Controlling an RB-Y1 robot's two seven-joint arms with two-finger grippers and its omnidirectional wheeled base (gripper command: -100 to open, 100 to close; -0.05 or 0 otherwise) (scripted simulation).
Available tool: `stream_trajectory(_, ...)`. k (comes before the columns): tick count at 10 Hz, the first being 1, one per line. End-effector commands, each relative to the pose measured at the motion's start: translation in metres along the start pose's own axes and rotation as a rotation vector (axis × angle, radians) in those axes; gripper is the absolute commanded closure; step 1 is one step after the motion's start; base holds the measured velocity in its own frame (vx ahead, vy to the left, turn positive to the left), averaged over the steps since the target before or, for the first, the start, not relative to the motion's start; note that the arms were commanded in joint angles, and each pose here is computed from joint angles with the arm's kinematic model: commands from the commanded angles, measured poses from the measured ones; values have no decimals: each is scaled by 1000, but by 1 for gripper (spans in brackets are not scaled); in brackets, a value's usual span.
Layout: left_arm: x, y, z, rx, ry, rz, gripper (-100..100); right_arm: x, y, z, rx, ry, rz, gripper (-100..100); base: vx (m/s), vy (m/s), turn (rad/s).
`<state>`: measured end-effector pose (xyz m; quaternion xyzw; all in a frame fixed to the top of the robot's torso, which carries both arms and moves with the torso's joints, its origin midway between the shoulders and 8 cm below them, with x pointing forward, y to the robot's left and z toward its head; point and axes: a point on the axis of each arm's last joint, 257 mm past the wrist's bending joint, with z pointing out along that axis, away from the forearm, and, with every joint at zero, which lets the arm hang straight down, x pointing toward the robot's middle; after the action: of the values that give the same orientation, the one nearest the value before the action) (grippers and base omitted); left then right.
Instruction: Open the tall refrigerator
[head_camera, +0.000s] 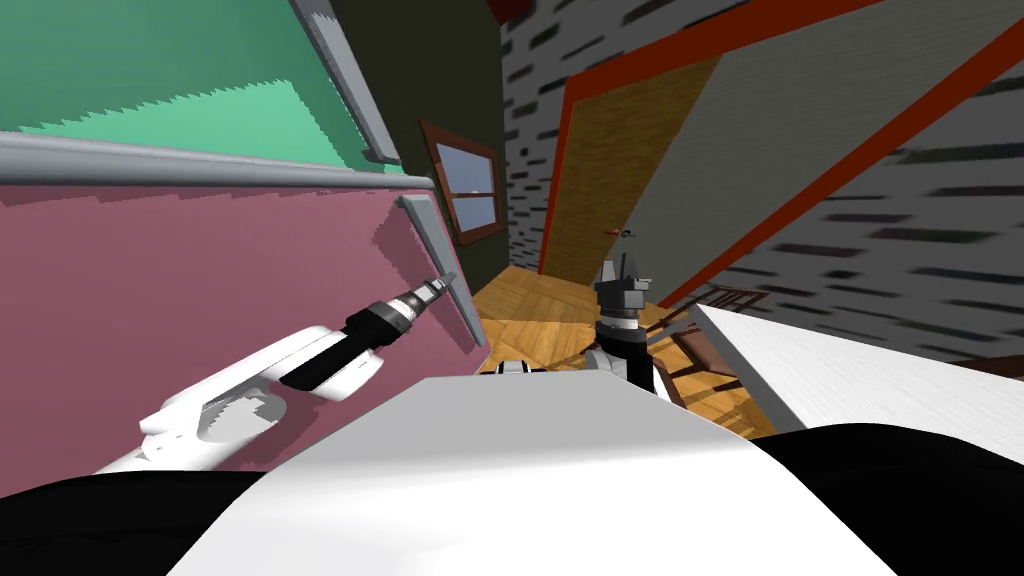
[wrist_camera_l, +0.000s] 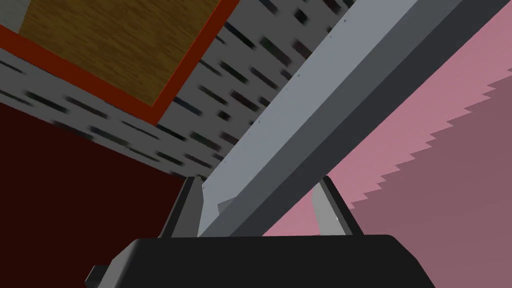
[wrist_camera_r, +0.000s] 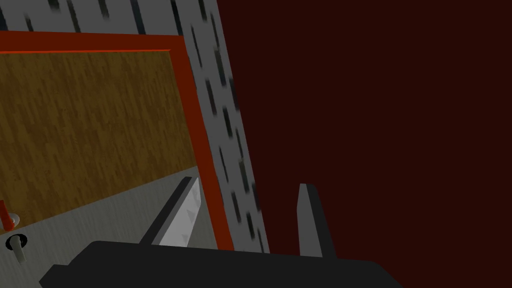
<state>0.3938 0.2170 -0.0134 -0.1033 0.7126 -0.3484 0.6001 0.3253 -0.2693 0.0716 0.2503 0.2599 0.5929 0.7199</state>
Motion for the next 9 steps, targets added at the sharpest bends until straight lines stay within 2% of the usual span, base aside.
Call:
stream_trajectory(1,19,-28,3,93,77,-6,100,0,0,0,0,0,0,0,-214,-67,69)
stream_trajectory(2,27,-38,3,127,106,-6,100,0,0,0,0,0,0,0,-220,-80,106)
stream_trajectory(3,23,-29,2,103,89,4,100,0,0,0,0,0,0,0,-111,-43,-3)
stream_trajectory(5,36,-44,2,154,132,4,100,0,0,0,0,0,0,0,-181,39,-108)
stream_trajectory(9,54,-71,0,246,198,5,100,0,0,0,0,0,0,0,-306,19,-170)
